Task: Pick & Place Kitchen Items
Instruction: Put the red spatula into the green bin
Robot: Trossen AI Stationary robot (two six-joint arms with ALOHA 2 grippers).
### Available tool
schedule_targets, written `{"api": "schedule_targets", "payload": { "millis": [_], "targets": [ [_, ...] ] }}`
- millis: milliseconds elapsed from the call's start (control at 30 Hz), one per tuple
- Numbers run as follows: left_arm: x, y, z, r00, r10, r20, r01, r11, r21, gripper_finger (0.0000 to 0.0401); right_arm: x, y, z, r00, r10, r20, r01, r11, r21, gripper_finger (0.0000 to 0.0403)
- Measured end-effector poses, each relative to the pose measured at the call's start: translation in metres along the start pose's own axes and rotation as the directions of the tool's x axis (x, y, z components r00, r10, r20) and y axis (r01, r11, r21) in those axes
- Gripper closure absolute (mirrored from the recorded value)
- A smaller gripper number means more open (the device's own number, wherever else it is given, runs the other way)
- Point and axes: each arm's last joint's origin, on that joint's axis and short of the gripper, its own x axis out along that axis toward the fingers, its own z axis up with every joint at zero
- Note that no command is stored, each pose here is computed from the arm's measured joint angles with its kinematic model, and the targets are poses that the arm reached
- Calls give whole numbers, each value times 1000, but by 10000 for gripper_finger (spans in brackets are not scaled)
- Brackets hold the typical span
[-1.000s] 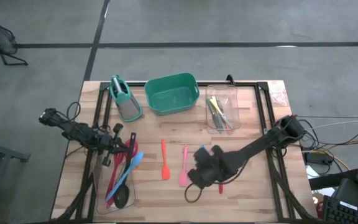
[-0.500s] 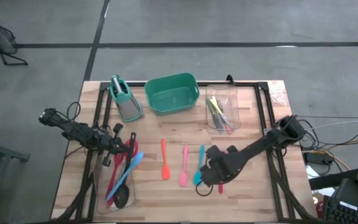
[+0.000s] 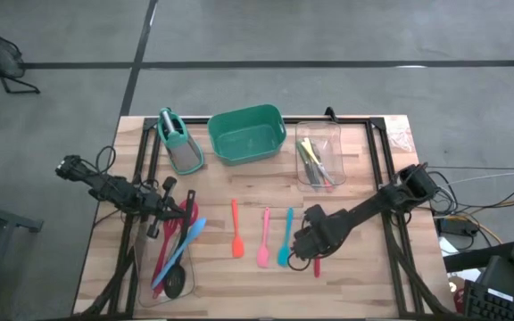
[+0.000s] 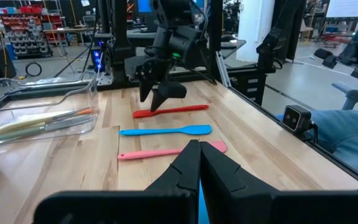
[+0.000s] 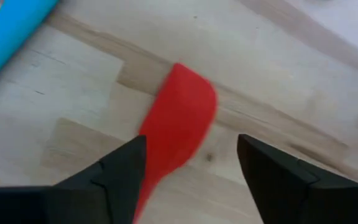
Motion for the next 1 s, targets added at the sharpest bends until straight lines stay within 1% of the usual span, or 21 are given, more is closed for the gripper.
{"api": "schedule_targets", "payload": {
  "millis": [167, 267, 367, 467, 667, 833, 1000],
  "targets": [
    [0, 0, 0, 1000, 0, 0, 0, 1000, 0, 391, 14, 1, 5, 999, 41, -4, -41, 998, 39, 122],
    [0, 0, 0, 1000, 0, 0, 0, 1000, 0, 391, 20, -3, 6, 999, 32, 1, -32, 998, 52, 116],
    [0, 0, 0, 1000, 0, 0, 0, 1000, 0, 391, 24, -6, 5, 1000, 24, 5, -24, 999, 45, 119],
    [0, 0, 0, 1000, 0, -1, 0, 1000, 0, 391, 28, -6, 4, 999, 43, 6, -43, 999, 24, 135],
    [0, 0, 0, 1000, 0, -1, 0, 1000, 0, 391, 32, -1, 3, 993, 115, 6, -115, 992, -53, 188],
    [0, 0, 0, 1000, 0, -1, 0, 1000, 0, 391, 34, -3, 2, 994, 102, -25, -103, 994, -35, 219],
    [0, 0, 0, 1000, 0, -1, 0, 1000, 0, 391, 33, -3, 1, 995, 98, -34, -99, 994, -47, 243]
  ]
}}
